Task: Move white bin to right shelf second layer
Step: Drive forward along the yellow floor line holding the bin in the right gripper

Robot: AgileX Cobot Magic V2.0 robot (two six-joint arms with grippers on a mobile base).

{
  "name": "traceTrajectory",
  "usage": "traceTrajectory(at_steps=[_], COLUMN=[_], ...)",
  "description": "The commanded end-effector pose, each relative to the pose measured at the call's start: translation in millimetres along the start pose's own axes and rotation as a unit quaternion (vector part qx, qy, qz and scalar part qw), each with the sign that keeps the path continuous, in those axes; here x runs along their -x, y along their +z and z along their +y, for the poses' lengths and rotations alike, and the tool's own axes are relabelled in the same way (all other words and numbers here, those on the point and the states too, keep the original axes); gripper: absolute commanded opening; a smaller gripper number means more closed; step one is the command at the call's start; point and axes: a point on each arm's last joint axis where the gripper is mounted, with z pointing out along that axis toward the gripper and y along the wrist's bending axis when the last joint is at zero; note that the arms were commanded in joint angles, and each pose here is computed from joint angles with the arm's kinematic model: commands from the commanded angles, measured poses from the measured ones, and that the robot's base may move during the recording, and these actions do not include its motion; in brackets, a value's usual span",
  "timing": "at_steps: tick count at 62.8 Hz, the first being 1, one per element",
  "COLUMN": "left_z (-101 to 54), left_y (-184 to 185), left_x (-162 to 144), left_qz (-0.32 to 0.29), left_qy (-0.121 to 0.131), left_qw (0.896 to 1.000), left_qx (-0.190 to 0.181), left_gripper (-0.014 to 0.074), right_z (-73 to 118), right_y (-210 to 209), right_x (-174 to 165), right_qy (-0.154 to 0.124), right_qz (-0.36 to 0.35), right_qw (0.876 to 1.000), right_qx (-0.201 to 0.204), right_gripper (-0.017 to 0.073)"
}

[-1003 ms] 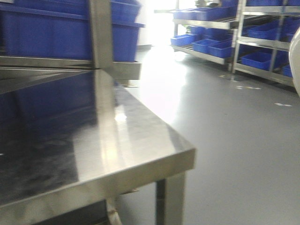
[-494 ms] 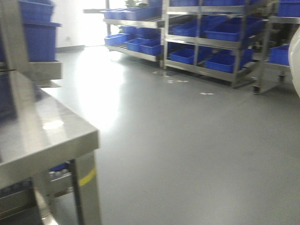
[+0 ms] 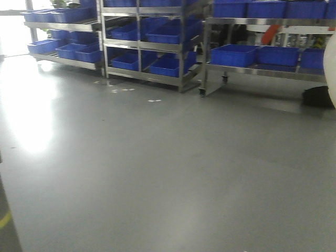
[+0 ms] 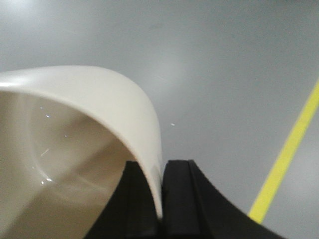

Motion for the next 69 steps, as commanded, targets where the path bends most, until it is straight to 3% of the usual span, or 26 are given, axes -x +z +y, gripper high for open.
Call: traceTrajectory(at_steps=[1, 69], left_z=[-0.1, -0.1], left_y=[0.3, 0.3], left_x=[-4.1, -4.1], left_qz=[-0.03, -0.03], left_qy=[-0.004, -0.004], left_qw=[1.0, 1.0], left_qx=[0.0, 0.0], left_gripper=[0.0085, 0.0085], right_z=[-0.6, -0.6], right_y=[-6.3, -6.3], right_x=[16.0, 16.0], right_qy=[-0.001, -0.001], right_qz=[-0.062, -0.061], right_qw=[0.998, 0.998], right_qx=[-0.004, -0.004], right_gripper=[0.0055, 0.0055])
